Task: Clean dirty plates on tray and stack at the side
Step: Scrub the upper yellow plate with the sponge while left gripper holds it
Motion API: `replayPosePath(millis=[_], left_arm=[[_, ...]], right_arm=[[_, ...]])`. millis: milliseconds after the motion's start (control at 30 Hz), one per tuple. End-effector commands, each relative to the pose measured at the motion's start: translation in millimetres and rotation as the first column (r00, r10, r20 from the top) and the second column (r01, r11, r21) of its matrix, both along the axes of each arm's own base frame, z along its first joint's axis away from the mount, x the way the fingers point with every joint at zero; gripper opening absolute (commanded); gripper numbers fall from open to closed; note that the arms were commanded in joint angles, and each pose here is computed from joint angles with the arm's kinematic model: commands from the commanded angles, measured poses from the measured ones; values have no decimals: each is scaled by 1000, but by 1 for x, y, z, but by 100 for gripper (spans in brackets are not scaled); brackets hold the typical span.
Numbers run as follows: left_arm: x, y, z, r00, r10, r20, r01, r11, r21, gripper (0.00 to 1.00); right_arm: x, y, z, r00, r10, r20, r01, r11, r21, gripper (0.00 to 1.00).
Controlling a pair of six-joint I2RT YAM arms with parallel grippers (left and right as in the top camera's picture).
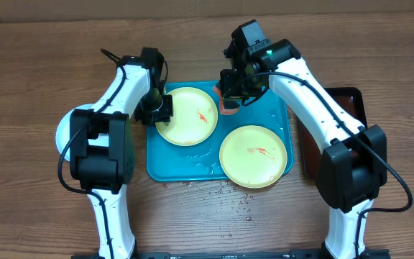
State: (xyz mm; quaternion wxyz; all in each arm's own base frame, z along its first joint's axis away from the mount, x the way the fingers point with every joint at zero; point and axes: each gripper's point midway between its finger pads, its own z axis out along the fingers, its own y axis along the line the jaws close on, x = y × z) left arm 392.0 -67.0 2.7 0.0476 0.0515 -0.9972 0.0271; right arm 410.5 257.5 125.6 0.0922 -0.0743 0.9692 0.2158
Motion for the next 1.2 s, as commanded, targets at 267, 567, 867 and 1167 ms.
replayPosePath(millis=[267,567,867,1167], left_arm=[[-12,-5,-31,998,-14,-58,14,1000,5,4],[-7,-6,-31,999,-10,-37,10,1000,2,4],[-5,-6,-32,1000,-6,-28,6,1000,-2,4],[-2,-7,-32,1000,-6,-16,6,1000,-5,4]], right_arm=[[-10,39,-46,998,42,-38,-44,998,-40,4],[-6,51,-121,996,-16,-88,5,992,-124,4],[29,33,-127,996,-47,74,63,971,-231,4],[6,91,-123,989,143,33,-143,990,-10,4]])
